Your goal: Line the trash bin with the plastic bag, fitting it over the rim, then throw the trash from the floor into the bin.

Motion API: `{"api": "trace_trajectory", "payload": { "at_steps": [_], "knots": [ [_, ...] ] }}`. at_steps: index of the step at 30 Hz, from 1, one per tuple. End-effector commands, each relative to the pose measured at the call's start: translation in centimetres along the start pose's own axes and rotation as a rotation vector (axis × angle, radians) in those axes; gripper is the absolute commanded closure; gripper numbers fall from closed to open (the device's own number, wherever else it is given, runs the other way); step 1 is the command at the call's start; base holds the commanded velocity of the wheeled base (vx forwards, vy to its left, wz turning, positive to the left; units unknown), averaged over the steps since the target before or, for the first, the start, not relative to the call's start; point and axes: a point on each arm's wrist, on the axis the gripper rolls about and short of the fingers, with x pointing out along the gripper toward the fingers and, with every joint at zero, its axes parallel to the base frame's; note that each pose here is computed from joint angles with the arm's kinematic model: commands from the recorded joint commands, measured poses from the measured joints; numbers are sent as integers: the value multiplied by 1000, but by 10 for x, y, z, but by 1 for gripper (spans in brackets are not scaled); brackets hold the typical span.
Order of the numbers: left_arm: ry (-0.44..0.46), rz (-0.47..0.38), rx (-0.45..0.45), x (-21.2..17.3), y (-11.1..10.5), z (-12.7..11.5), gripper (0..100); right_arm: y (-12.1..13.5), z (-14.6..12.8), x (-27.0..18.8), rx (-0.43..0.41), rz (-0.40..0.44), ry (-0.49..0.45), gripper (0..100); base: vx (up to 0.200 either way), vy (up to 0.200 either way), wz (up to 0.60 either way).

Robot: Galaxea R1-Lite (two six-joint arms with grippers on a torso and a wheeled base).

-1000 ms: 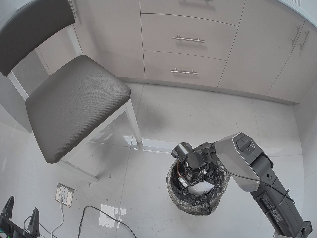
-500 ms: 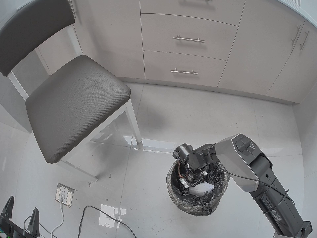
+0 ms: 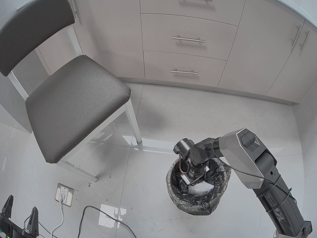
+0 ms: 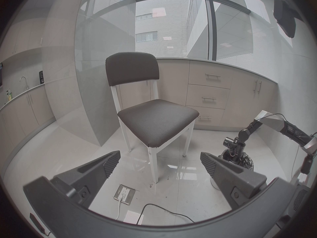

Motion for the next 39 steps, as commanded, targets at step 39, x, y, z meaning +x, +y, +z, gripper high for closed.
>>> {"api": "trace_trajectory", "payload": {
  "at_steps": [39],
  "knots": [
    [-3, 0, 0, 0, 0, -5, 0, -196, -127, -333, 450, -84, 181, 100, 0, 0, 0]
  ]
}}
